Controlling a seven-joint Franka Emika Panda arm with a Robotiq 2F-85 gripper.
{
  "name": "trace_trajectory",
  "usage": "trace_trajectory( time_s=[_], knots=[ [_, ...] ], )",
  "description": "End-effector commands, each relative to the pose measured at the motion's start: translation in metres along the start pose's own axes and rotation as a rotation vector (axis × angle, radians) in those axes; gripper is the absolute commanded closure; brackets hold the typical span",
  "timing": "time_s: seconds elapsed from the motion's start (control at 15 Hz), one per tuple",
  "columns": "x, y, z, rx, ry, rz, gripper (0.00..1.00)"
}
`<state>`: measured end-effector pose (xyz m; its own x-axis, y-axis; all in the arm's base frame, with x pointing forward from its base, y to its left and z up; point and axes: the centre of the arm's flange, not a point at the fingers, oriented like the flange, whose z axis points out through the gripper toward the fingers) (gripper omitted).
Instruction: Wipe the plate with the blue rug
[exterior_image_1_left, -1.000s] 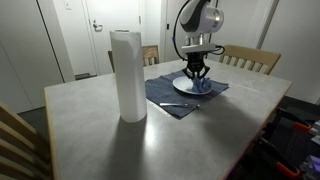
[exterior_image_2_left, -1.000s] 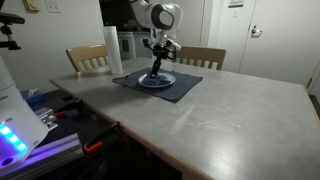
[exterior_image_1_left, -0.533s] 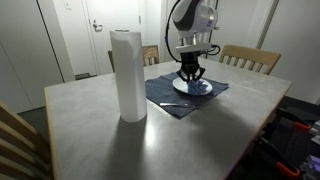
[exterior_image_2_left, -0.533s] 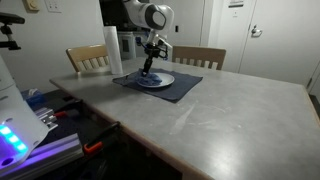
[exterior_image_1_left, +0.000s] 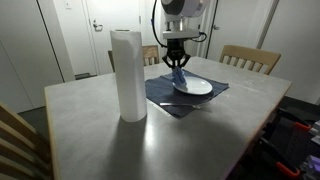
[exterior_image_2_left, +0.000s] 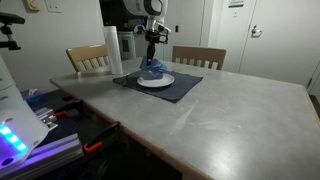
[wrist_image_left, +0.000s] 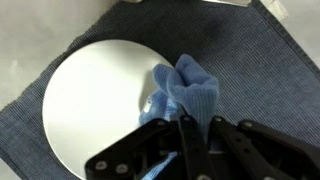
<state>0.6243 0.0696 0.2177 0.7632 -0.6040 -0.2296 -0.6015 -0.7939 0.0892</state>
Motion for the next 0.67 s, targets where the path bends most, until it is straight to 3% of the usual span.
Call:
trace_trajectory(
  time_s=[0.0,0.27,0.6],
  knots=[
    [0.008,-0.031,-0.016,0.107,0.053,-0.095,0.98],
    [-0.002,-0.070,0.000,0.234,0.031,-0.187,0.98],
    [-0.026,-0.087,0.029,0.255,-0.092,-0.264,0.98]
  ],
)
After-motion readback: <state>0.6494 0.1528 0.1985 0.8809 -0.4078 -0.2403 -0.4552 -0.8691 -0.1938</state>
